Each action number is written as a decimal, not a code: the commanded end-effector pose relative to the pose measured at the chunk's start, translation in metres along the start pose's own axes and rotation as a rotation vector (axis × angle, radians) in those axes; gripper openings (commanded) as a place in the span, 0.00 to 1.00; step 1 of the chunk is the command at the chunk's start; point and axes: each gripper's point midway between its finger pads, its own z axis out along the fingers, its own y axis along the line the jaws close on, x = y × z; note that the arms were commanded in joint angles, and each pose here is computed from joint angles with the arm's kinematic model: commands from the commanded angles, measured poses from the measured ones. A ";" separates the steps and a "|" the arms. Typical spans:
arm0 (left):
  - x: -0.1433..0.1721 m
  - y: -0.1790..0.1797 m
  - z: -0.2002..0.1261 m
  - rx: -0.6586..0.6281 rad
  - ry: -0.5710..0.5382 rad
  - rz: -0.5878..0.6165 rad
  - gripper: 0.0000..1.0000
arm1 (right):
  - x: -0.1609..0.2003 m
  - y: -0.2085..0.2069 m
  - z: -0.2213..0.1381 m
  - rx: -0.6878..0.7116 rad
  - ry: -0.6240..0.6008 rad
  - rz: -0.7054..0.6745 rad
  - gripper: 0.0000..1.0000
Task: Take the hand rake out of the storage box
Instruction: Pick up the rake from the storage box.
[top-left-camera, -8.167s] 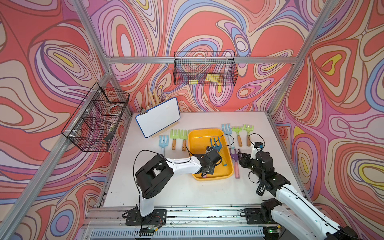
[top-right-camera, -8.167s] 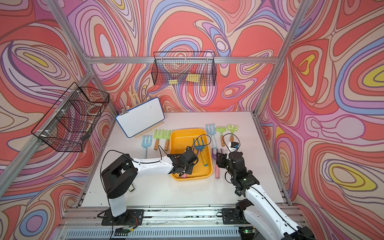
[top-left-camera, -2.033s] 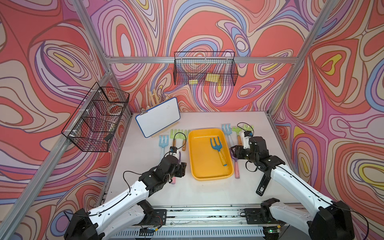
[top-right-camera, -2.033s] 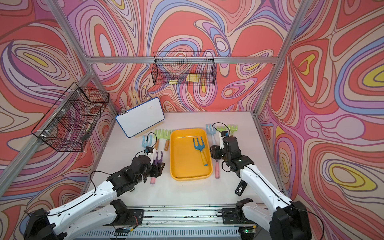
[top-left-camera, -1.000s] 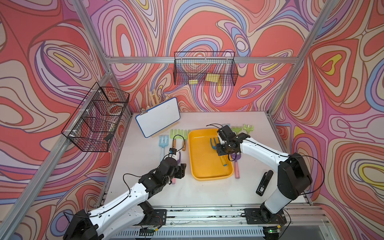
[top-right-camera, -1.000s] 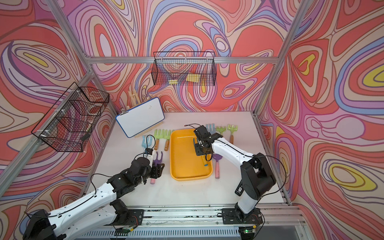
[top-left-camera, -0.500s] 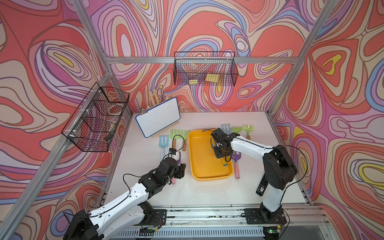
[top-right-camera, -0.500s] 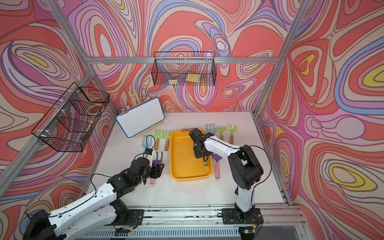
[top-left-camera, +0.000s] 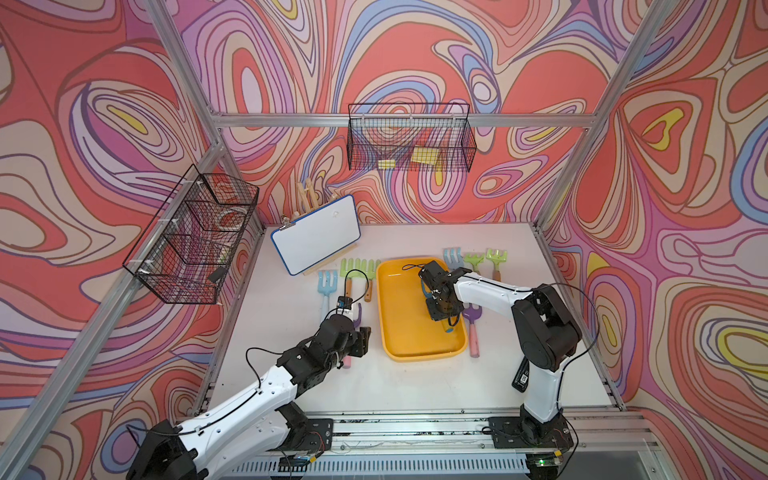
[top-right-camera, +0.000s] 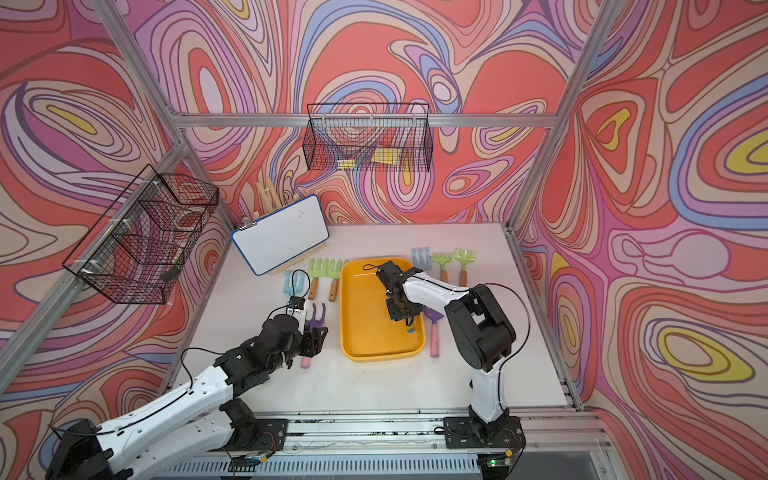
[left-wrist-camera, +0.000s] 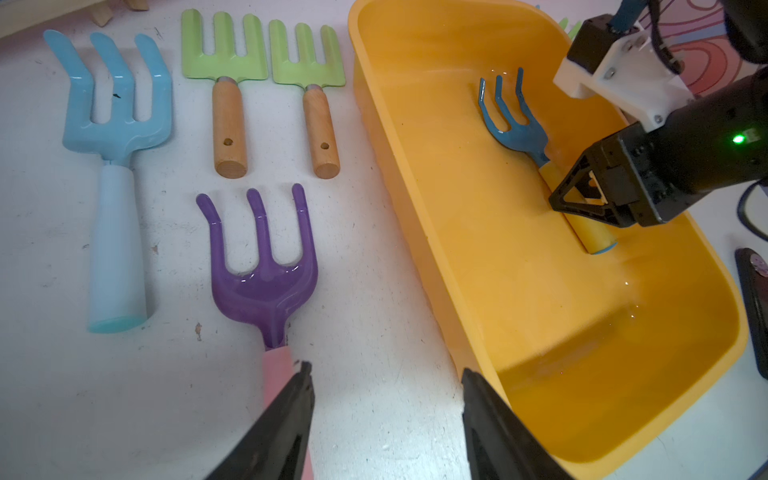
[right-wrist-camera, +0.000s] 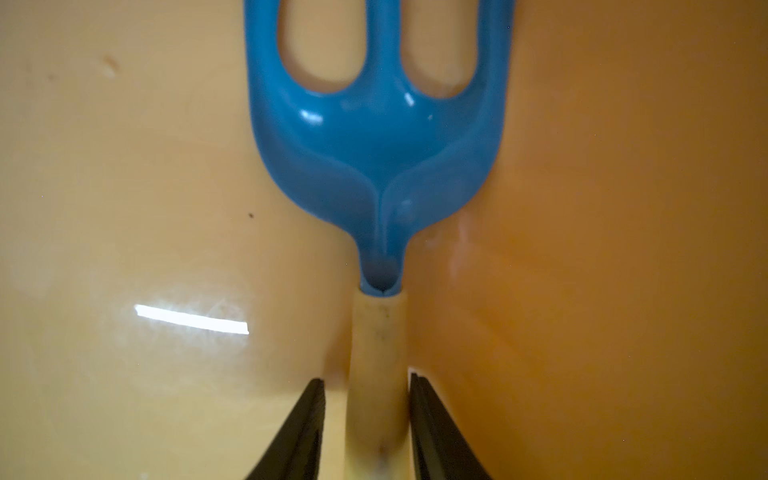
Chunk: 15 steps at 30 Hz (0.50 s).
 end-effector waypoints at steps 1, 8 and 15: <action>-0.003 -0.001 0.000 0.012 -0.019 0.002 0.61 | -0.002 0.011 0.006 -0.029 0.008 -0.007 0.36; -0.003 -0.001 0.000 0.011 -0.018 0.000 0.61 | 0.001 0.020 0.014 -0.059 0.027 -0.010 0.31; -0.003 -0.001 0.002 0.010 -0.011 0.002 0.61 | -0.002 0.025 0.010 -0.082 0.011 -0.007 0.24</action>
